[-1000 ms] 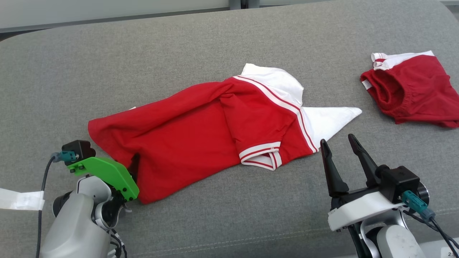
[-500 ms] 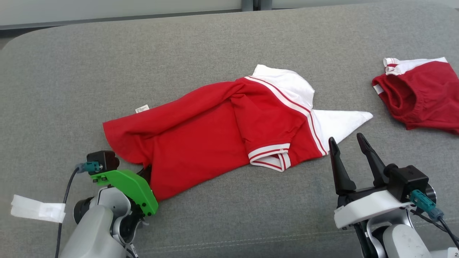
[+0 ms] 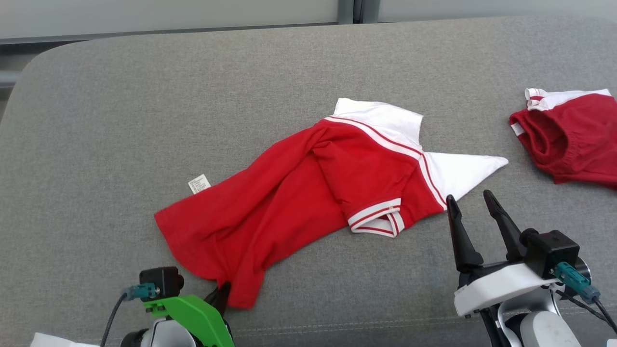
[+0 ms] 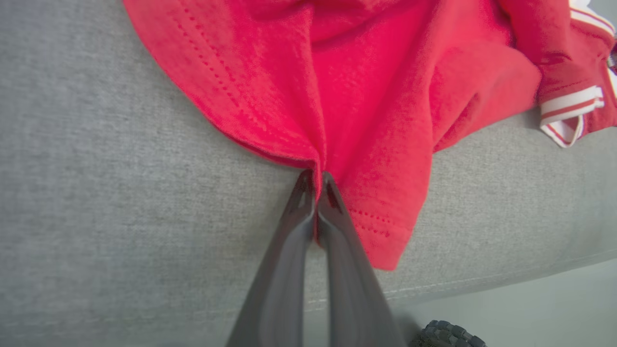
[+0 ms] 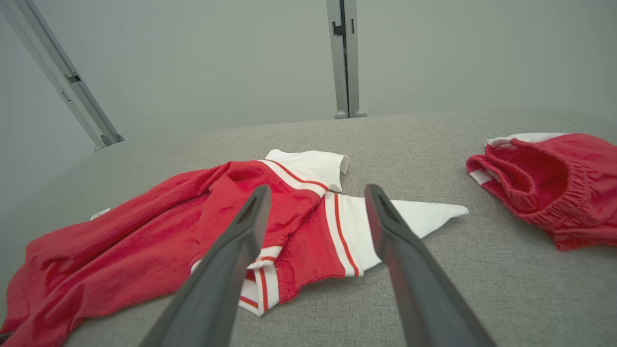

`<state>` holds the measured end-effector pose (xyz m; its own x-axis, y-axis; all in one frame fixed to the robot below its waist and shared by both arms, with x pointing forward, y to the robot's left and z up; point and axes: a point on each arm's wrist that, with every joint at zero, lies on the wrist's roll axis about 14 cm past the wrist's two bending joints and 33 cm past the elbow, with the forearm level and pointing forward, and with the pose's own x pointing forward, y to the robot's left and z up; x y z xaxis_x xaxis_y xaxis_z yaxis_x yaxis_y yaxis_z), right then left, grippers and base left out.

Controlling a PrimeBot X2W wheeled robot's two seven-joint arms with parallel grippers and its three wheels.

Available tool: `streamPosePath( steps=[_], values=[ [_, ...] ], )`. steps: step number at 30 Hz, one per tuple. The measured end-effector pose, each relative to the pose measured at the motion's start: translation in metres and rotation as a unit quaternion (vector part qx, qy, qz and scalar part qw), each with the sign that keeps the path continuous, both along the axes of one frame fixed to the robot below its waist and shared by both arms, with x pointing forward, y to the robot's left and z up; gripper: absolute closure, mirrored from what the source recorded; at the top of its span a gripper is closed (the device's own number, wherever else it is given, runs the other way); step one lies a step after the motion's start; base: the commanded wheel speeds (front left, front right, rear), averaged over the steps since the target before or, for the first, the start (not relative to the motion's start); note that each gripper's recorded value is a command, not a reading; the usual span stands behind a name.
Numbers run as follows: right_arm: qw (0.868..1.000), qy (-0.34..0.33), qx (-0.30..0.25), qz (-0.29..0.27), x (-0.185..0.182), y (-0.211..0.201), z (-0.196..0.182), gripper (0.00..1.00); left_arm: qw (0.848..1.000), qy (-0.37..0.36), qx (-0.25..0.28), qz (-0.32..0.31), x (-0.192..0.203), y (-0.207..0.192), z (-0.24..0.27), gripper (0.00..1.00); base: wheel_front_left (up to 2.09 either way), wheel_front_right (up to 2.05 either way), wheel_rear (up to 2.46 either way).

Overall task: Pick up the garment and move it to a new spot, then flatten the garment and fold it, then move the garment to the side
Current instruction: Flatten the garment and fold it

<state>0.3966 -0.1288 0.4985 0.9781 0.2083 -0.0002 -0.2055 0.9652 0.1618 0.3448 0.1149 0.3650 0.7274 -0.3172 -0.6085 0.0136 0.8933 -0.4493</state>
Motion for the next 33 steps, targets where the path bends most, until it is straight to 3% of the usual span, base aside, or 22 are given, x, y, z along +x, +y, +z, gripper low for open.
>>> streamPosePath(
  steps=[7,8,9,16,22,25,33],
  values=[
    [1.000,0.008,0.000,-0.001,-0.002,-0.001,-0.002,0.00,0.999,0.037,-0.025,0.000,-0.031,-0.010,-0.002,1.00,0.00,0.00,0.00],
    [1.000,0.008,0.000,-0.001,-0.002,-0.001,-0.002,0.00,0.999,0.035,-0.025,0.001,-0.030,-0.010,0.000,0.57,0.00,0.00,0.00],
    [1.000,0.008,0.000,-0.001,-0.002,-0.001,-0.001,0.00,0.999,0.035,-0.024,0.004,-0.030,-0.010,0.000,0.00,0.00,0.00,0.00],
    [1.000,0.001,0.000,-0.014,-0.004,-0.010,0.004,0.00,1.000,0.008,-0.004,0.015,-0.020,0.005,0.014,0.00,0.00,0.00,0.00],
    [0.999,-0.014,-0.003,-0.033,-0.004,-0.023,0.013,0.00,0.996,-0.072,0.020,0.058,0.004,0.034,0.052,0.00,0.00,0.00,0.00],
    [0.999,-0.025,-0.005,-0.040,-0.001,-0.028,0.019,0.00,0.988,-0.123,0.032,0.091,0.016,0.051,0.075,0.00,0.00,0.00,0.00],
    [0.997,-0.057,-0.012,-0.047,0.011,-0.032,0.040,0.00,0.945,-0.281,0.081,0.145,0.040,0.087,0.144,0.00,0.00,0.00,0.00]
  ],
)
